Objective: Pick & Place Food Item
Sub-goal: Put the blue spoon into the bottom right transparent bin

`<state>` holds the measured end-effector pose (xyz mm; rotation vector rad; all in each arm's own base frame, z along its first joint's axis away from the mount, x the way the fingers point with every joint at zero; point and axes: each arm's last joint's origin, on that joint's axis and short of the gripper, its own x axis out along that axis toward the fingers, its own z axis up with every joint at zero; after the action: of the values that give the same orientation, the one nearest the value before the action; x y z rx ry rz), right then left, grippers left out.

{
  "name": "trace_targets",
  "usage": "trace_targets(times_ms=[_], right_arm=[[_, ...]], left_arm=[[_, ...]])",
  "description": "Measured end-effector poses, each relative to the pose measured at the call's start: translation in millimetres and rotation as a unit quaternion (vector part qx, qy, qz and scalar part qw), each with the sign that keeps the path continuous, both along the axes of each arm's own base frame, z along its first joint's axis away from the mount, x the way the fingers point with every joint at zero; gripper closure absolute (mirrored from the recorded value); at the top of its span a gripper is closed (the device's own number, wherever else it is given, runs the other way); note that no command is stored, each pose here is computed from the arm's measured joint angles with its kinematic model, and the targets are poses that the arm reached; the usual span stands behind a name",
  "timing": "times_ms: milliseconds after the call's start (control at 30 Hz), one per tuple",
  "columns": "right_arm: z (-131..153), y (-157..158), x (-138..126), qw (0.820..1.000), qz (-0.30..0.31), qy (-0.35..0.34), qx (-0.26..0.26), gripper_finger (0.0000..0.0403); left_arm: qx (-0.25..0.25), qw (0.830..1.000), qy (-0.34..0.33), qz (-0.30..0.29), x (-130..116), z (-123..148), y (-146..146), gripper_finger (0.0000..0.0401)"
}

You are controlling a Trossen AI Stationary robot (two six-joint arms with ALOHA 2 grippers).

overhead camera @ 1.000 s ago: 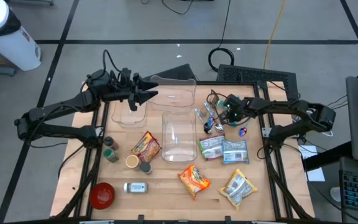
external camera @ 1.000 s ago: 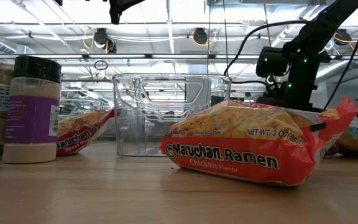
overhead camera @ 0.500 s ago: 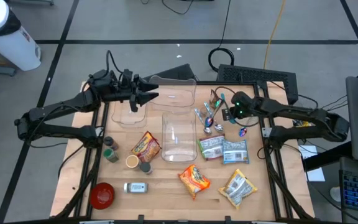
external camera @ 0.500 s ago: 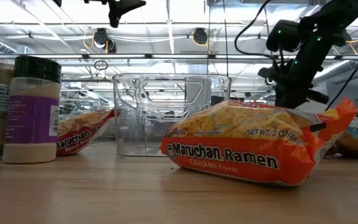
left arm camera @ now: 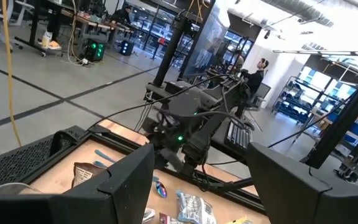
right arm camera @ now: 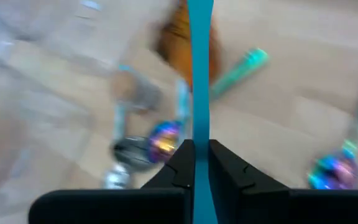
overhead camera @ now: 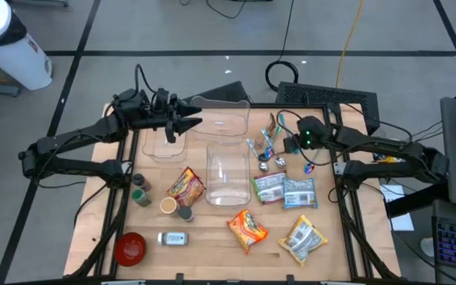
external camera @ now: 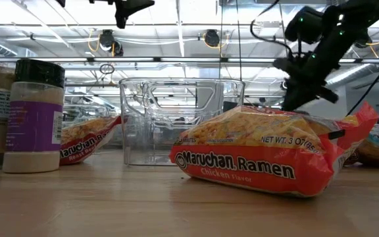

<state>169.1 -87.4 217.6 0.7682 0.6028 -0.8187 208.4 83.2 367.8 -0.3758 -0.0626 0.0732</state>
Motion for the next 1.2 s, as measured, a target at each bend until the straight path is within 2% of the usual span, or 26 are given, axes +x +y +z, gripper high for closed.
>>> trace_targets(times_ms=[133,267,400,567,733,933,1067,1200], right_arm=[[12,7,15,0.994,0.065,-0.056,-0.066,0.0391],[30,20,32,0.971,0.134,-0.132,-0.146,0.0391],[48,32,41,0.95,0.148,-0.186,-0.201,0.0391],[75,48,56,0.932,0.183,-0.2,-0.24,0.0391],[104,61,84,0.908,0.235,-0.202,-0.282,0.0391],[126,70,128,0.883,0.278,-0.189,-0.327,0.0391],[128,69,148,0.88,0.284,-0.179,-0.337,0.039],[127,66,157,0.881,0.281,-0.177,-0.338,0.039]], left_arm=[[0.001,1.0,0.0,0.0,0,0,0,0.0137],[0.002,1.0,0.001,0.001,0,0,0,0.0137],[0.001,1.0,0.003,0.007,1,-1,1,0.0137],[0.011,0.999,0.03,0.001,14,-11,1,0.0137],[0.026,0.997,0.064,-0.03,40,-21,-4,0.0137],[0.086,0.989,0.099,-0.069,70,-7,-15,0.0137],[0.108,0.981,0.133,-0.088,82,7,-20,0.0137],[0.119,0.979,0.139,-0.094,85,19,-22,0.0137]])
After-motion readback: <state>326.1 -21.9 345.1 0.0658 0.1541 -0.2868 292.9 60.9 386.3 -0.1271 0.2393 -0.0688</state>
